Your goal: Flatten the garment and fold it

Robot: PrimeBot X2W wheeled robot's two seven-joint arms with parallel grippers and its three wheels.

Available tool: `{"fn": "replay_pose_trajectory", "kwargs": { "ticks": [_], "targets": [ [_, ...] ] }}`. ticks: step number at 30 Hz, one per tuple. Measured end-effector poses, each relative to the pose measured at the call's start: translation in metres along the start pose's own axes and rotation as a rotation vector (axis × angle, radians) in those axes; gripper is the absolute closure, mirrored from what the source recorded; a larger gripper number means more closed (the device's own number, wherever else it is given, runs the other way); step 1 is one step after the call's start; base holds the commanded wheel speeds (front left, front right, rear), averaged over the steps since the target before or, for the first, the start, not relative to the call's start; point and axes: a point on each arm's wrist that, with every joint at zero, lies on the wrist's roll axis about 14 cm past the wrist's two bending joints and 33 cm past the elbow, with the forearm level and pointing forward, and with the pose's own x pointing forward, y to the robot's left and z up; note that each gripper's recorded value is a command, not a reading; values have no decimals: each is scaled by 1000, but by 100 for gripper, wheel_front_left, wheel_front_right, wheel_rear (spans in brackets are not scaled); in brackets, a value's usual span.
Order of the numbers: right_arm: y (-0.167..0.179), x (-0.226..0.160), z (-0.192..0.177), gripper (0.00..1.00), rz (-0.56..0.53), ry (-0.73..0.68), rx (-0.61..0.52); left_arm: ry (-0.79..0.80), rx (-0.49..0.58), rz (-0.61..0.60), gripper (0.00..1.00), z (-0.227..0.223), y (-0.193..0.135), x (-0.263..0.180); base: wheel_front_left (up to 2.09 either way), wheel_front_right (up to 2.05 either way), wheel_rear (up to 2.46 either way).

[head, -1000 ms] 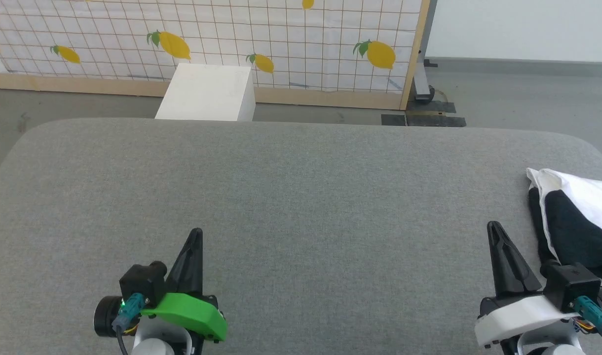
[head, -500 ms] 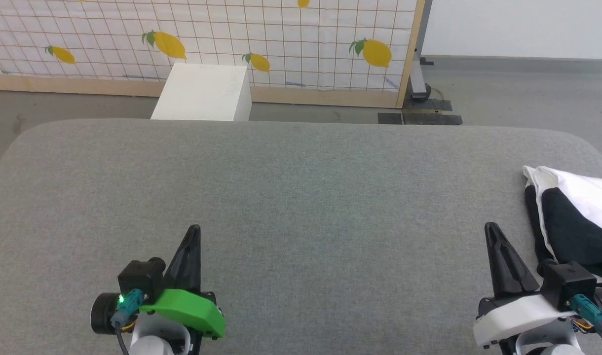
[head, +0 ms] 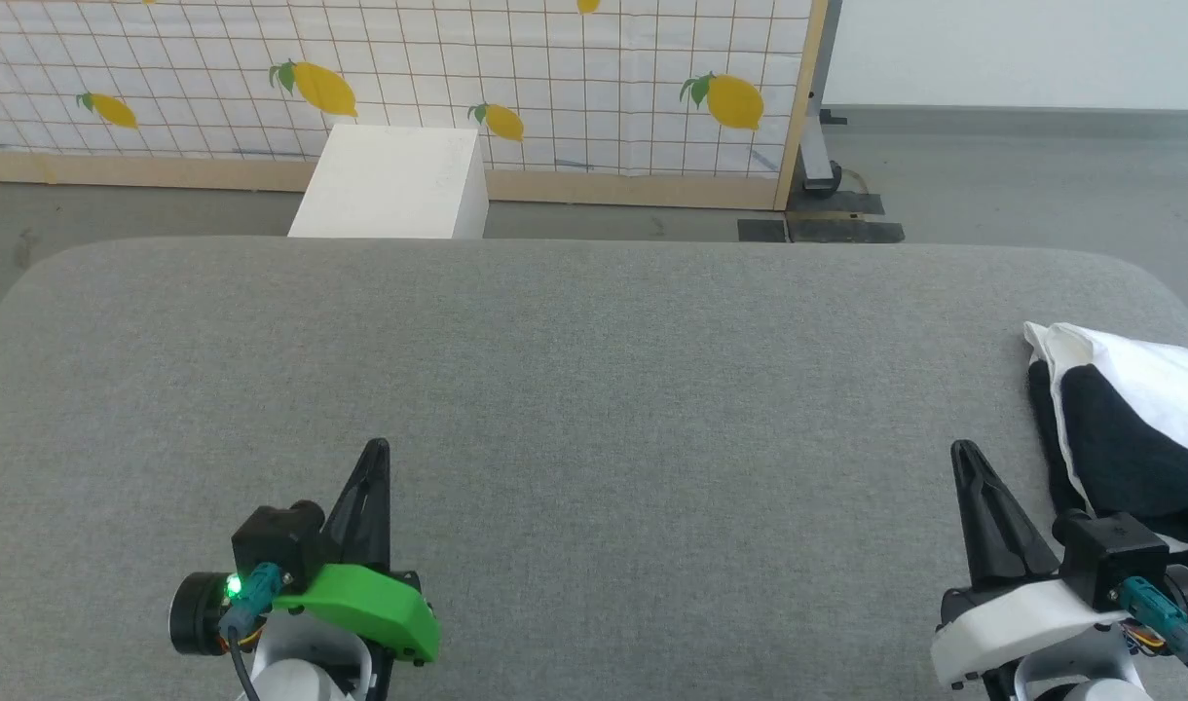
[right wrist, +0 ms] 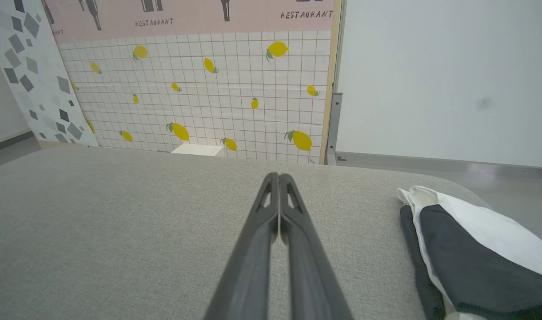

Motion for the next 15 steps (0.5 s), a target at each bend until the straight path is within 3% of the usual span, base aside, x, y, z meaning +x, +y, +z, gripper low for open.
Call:
{"fn": "replay_pose_trajectory", "kwargs": {
  "ticks": [15],
  "targets": [
    [-1, -1, -1, 100, -3, 14, -12, 10, 19, 9, 100, 2, 1, 2, 0, 0, 0]
  ]
}}
